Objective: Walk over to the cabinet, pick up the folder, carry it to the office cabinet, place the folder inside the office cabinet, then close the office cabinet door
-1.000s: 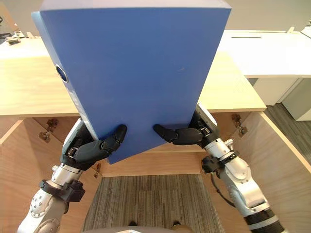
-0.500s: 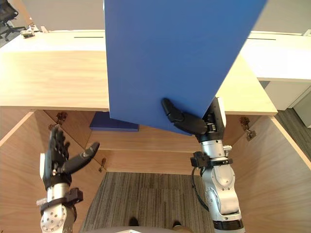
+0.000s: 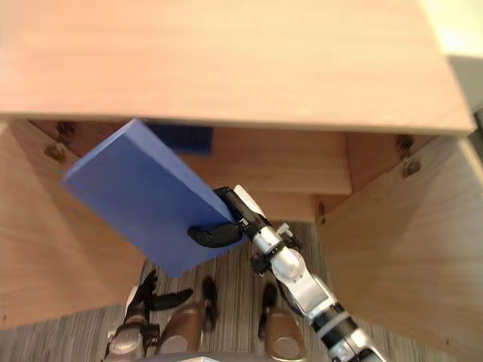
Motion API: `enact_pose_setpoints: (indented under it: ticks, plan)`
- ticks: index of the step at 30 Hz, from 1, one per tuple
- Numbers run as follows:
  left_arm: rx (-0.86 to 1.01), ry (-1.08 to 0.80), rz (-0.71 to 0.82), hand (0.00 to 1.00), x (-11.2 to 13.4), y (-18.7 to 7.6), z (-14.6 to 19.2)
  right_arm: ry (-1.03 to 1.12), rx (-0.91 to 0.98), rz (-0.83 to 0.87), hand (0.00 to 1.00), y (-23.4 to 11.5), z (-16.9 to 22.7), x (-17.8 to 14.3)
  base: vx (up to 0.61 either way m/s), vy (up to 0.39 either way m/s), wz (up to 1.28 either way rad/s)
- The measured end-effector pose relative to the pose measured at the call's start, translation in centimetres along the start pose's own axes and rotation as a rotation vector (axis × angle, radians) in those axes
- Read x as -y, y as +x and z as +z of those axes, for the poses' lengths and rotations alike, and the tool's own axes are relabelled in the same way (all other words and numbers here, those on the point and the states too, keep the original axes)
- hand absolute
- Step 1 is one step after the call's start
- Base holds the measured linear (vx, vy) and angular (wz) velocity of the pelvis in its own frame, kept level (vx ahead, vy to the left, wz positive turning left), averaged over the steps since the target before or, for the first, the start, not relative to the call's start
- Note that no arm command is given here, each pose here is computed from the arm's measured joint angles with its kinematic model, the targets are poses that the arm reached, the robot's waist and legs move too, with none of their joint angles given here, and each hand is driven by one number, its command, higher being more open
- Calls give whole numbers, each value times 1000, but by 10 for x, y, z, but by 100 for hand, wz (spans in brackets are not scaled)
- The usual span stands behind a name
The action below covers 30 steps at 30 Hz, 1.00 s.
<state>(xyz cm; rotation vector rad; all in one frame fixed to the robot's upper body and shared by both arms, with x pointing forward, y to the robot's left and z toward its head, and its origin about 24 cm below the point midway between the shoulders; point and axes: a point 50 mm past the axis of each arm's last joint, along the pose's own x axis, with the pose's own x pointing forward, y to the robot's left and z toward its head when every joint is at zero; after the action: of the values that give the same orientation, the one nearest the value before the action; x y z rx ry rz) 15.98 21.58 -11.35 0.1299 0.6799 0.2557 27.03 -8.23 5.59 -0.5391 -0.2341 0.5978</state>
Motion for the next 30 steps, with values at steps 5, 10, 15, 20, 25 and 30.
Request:
enact_pose_setpoints:
  ticks: [5, 10, 15, 20, 25, 30]
  plan:
    - [151, -45, -12, 100, 7, 16, 47, 37, 34, -131, 0, 20, 14, 33, -186, 12, -7]
    - [367, -110, -31, 100, 15, 20, 110, 379, 296, -443, 0, 47, 71, 109, -153, -26, 2]
    - [497, -194, -61, 100, 26, 11, 142, 681, 571, -693, 0, 49, 125, 185, -65, -55, 10]
    - [529, -252, -46, 100, 25, 8, 150, 910, 679, -814, 0, 46, 141, 220, -34, -54, 4]
    - [536, -298, -28, 100, 26, 7, 154, 1189, 711, -914, 100, 49, 142, 243, -26, -34, 4]
    - [539, -306, -28, 100, 31, 7, 157, 1435, 808, -944, 100, 49, 161, 261, -21, -30, 11]
